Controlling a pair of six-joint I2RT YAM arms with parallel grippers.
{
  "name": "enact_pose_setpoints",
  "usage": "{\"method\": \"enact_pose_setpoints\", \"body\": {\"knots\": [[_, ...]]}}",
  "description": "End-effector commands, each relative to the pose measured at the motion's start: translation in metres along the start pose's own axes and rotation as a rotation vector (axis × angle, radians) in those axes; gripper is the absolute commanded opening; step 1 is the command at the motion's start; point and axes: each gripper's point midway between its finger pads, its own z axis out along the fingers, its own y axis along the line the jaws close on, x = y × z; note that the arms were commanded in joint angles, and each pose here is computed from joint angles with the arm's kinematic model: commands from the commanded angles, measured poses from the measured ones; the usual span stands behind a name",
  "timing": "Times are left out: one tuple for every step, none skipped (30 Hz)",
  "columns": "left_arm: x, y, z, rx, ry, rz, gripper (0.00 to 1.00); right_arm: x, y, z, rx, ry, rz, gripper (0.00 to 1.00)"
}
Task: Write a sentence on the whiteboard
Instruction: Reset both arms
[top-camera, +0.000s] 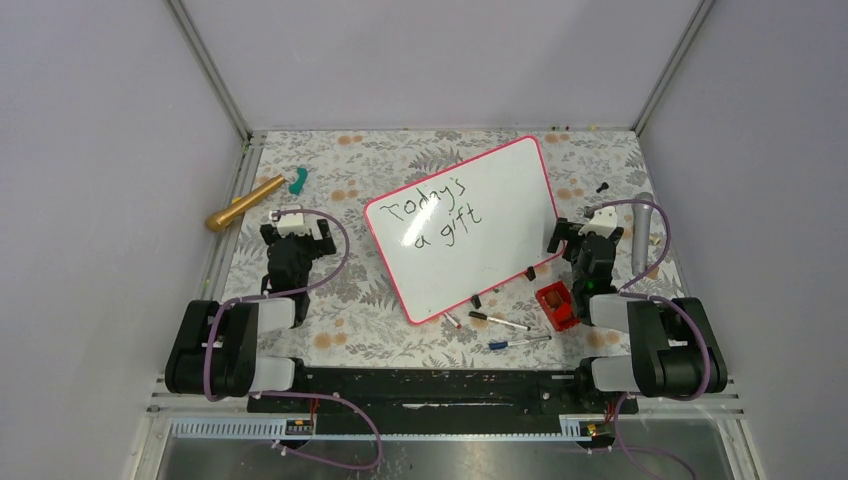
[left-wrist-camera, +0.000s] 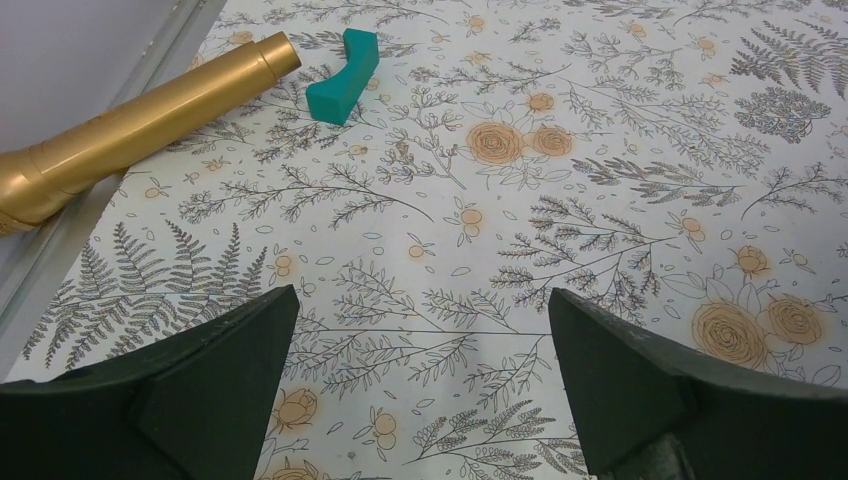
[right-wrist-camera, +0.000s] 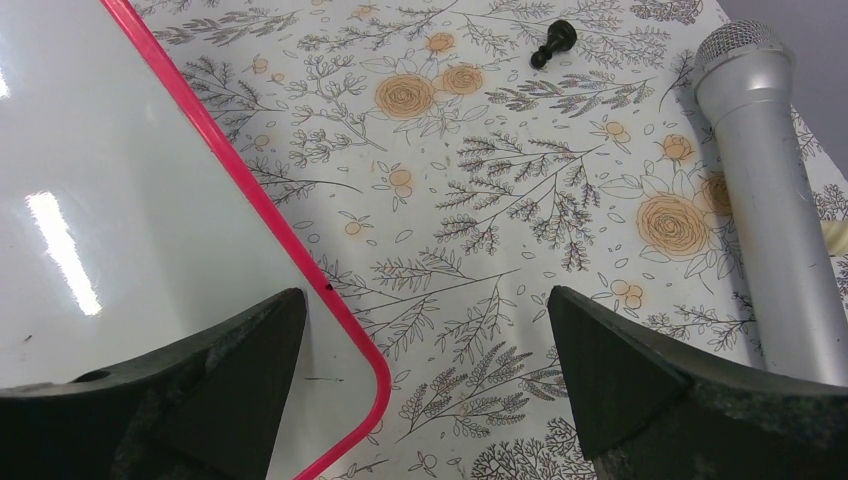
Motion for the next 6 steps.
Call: {"method": "enact_pose_setpoints", "body": {"knots": [[-0.0253,-0.0039,0.0059,0.02,-0.082,-0.018,0.99,-0.016,0.0045,0.0039,-0.019,-0.053,0.023,0.99],[-0.0256,-0.004,0.0062,0.02,-0.083,-0.018,0.99,-0.0161,0.0045,0.0039,-0.018,-0.053,0.024,1.0],[-0.0252,-0.0039,0.0062,0.02,-0.082,-0.016,0.99,-0.016,0.0045,0.004,-0.018,-0.052,0.023,1.0],[-0.025,-0.0039,0.0063,0.02,-0.081,-0.017,0.99,-0.0156,0.0045,0.004,-0.018,-0.051,0.023,1.0],[-0.0254,-0.0038,0.0063,0.02,-0.082,-0.016,0.99,-0.0159,0.0047,0.0039,-0.019,-0.052,0.023,1.0],[-0.0245,-0.0045,0.0059,0.024,-0.08,-0.015,0.99,-0.016,0.0045,0.0041,-0.018,-0.052,0.022,1.0]]}}
